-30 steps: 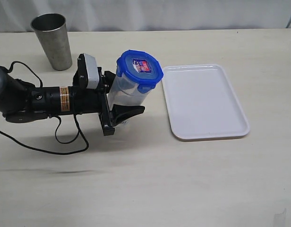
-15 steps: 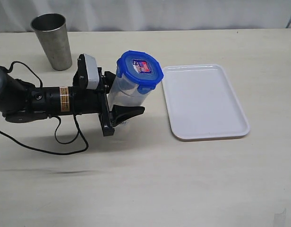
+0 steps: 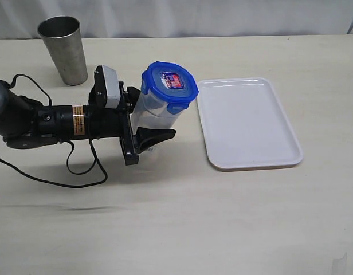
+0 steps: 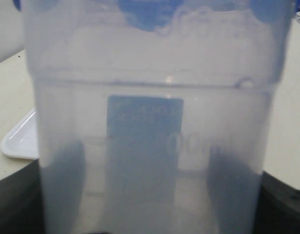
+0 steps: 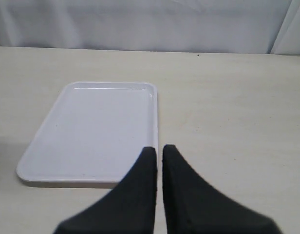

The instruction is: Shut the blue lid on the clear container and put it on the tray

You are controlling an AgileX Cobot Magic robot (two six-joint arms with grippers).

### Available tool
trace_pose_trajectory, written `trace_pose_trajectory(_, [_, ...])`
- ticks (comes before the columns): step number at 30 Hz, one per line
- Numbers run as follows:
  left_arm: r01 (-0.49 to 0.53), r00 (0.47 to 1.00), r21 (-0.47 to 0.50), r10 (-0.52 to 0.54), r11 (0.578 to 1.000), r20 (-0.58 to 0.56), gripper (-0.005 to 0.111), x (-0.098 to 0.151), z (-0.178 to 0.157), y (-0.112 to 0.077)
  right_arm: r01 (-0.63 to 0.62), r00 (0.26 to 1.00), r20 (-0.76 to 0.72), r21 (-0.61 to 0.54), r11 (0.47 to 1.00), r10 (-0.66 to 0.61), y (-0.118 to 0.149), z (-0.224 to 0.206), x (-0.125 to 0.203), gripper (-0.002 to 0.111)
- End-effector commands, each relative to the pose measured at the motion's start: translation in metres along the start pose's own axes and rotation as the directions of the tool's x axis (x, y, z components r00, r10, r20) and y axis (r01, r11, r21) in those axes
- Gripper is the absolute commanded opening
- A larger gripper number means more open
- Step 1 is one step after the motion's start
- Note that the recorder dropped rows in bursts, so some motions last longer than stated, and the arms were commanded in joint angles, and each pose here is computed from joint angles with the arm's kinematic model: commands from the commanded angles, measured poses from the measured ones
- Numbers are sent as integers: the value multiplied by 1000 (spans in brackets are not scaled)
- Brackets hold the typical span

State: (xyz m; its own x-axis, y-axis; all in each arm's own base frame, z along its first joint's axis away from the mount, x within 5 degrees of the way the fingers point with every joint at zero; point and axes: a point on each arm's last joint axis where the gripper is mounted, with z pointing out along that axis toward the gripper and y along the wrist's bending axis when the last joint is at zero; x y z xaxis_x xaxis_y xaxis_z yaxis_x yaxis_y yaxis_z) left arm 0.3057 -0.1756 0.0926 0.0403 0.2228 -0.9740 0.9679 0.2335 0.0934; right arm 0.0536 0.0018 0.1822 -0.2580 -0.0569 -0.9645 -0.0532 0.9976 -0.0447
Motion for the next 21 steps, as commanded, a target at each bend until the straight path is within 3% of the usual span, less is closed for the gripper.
trace_pose_trajectory(1, [-6, 999, -5, 7, 1000, 51, 0, -9, 2, 1, 13, 1000, 4, 8, 1000, -13, 0, 0, 0, 4])
trace_pose_trajectory(10, [-2, 999, -15, 3, 1000, 54, 0, -9, 2, 2, 13, 1000, 4, 8, 1000, -13, 0, 0, 0, 4])
trace_pose_trajectory(21, [52, 995, -114, -41, 992, 95, 0, -15, 11, 4, 13, 1000, 4, 8, 1000, -13, 0, 0, 0, 4])
